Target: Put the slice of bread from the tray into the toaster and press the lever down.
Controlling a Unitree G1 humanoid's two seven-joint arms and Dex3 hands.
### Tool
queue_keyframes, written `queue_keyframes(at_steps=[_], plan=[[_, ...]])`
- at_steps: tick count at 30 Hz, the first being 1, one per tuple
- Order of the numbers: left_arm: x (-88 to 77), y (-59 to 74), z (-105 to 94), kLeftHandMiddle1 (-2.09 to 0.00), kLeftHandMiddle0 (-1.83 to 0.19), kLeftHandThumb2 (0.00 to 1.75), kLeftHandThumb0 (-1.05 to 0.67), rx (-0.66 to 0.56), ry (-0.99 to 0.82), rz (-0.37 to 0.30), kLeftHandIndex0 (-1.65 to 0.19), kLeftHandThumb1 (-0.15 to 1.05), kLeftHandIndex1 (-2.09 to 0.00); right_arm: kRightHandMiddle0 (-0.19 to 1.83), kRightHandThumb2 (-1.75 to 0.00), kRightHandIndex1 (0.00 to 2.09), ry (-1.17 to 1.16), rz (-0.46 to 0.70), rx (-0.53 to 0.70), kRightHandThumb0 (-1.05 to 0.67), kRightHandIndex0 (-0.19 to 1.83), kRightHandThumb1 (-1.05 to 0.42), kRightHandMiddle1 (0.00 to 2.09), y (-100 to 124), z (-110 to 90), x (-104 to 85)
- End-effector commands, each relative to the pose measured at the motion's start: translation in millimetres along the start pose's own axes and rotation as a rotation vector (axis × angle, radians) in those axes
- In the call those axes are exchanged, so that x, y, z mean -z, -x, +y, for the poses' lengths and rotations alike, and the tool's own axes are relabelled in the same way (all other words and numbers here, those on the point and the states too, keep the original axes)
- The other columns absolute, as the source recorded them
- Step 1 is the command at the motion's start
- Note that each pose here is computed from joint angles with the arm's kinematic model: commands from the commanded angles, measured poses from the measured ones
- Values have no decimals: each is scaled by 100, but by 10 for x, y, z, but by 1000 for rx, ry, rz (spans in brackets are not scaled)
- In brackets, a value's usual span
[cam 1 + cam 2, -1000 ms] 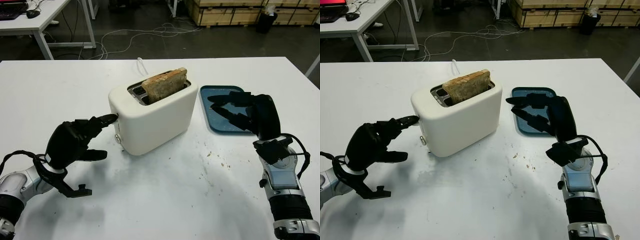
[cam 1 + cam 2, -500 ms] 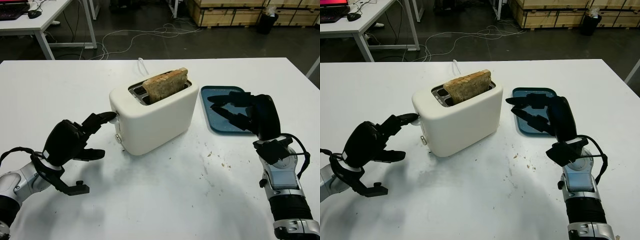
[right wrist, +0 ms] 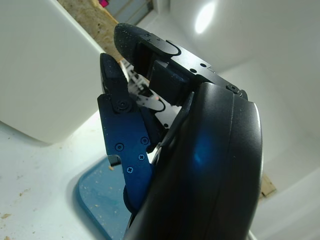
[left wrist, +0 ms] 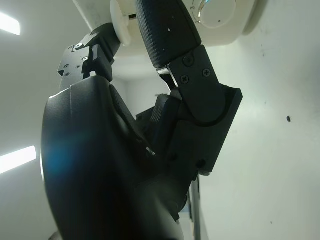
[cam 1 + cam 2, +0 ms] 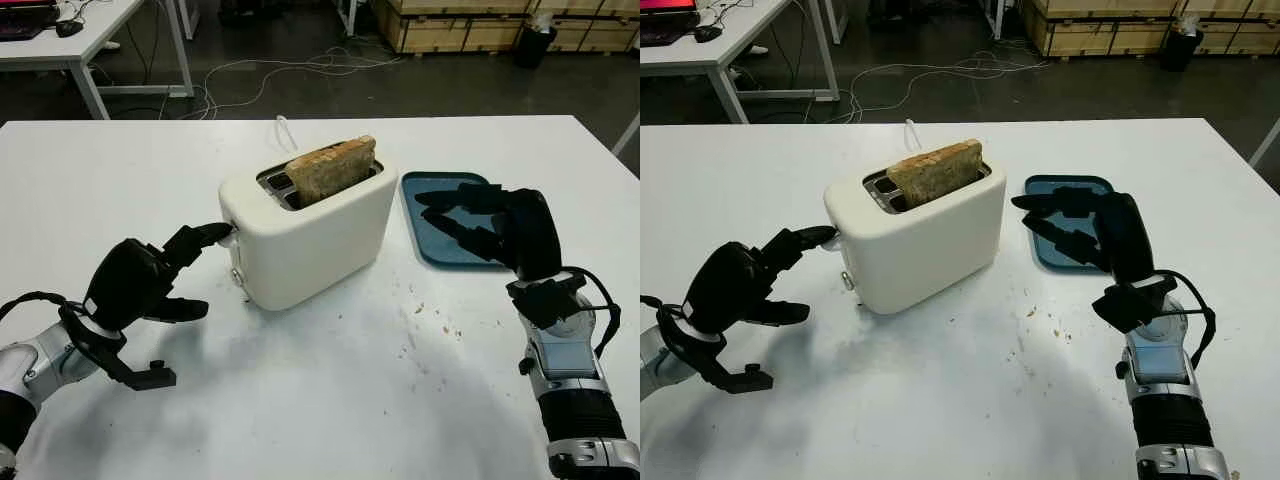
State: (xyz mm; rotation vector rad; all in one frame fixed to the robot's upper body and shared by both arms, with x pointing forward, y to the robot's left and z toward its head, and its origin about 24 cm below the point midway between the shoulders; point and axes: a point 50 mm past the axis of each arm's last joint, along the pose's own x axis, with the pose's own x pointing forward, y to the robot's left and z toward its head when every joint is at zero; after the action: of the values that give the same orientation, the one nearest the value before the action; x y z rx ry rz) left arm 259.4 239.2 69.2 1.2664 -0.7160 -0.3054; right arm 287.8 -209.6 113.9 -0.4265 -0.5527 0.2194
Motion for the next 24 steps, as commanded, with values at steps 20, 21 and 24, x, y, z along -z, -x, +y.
queue_keyframes(at_steps=[20, 21, 24], plan=[[-140, -29, -274, -175, -157, 91, -105, 179, 114, -50, 0, 92, -131, 114, -4, 87, 7, -27, 4, -23, 84, -92, 2, -44, -17, -40], [-141, -14, -304, -175, -157, 90, -105, 208, 113, -44, 0, 92, -137, 114, -4, 87, 7, -28, 4, -24, 84, -92, 2, -43, -19, -38], [-150, 31, -390, -175, -157, 88, -105, 252, 118, -25, 0, 92, -148, 114, -4, 86, 14, -29, 4, -24, 84, -92, 2, -37, -32, -35]])
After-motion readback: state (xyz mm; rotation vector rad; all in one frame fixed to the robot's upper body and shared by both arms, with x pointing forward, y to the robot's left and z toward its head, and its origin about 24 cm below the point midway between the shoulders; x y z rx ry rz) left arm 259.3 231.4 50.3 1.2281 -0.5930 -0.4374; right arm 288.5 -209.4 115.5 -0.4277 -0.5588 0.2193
